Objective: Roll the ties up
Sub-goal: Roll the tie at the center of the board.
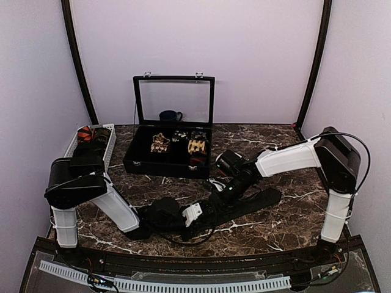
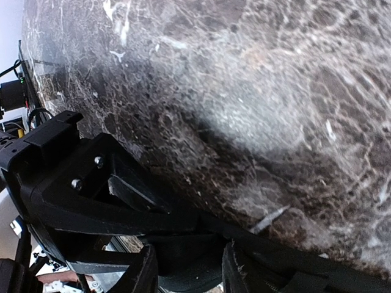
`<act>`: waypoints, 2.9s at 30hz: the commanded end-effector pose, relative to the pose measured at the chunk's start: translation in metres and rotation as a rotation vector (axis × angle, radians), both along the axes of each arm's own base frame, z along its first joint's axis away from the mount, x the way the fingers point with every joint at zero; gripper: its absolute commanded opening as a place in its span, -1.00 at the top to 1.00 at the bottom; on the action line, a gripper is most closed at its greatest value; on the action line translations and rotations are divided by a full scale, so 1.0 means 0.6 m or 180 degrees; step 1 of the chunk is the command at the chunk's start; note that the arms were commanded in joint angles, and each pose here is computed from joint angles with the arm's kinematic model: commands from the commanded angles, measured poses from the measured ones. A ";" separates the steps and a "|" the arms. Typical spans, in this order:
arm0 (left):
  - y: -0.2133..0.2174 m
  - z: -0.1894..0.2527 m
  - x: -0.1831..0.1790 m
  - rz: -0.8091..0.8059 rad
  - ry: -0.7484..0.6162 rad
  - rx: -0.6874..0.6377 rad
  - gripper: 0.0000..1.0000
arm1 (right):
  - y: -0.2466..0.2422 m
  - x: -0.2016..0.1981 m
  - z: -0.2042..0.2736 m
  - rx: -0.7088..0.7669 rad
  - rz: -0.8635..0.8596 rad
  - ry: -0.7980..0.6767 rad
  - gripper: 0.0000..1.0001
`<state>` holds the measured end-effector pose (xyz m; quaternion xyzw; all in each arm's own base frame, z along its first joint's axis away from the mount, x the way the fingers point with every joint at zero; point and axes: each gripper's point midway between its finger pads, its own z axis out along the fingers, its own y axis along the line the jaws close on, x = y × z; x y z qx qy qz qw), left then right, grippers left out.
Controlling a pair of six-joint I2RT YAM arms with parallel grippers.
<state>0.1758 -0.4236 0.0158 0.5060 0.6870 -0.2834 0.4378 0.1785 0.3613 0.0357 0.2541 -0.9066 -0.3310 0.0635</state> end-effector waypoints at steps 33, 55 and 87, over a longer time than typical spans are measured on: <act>0.049 -0.037 -0.021 0.0152 0.0267 0.0078 -0.52 | -0.085 -0.007 -0.087 0.0076 -0.0330 0.0055 1.00; -0.035 -0.016 -0.014 0.0440 0.0102 -0.0222 -0.53 | -0.118 0.017 -0.099 0.0362 -0.0707 -0.0083 1.00; -0.042 0.005 -0.013 0.1148 0.1574 -0.0976 -0.57 | -0.119 0.030 -0.069 0.0368 -0.0969 -0.0686 1.00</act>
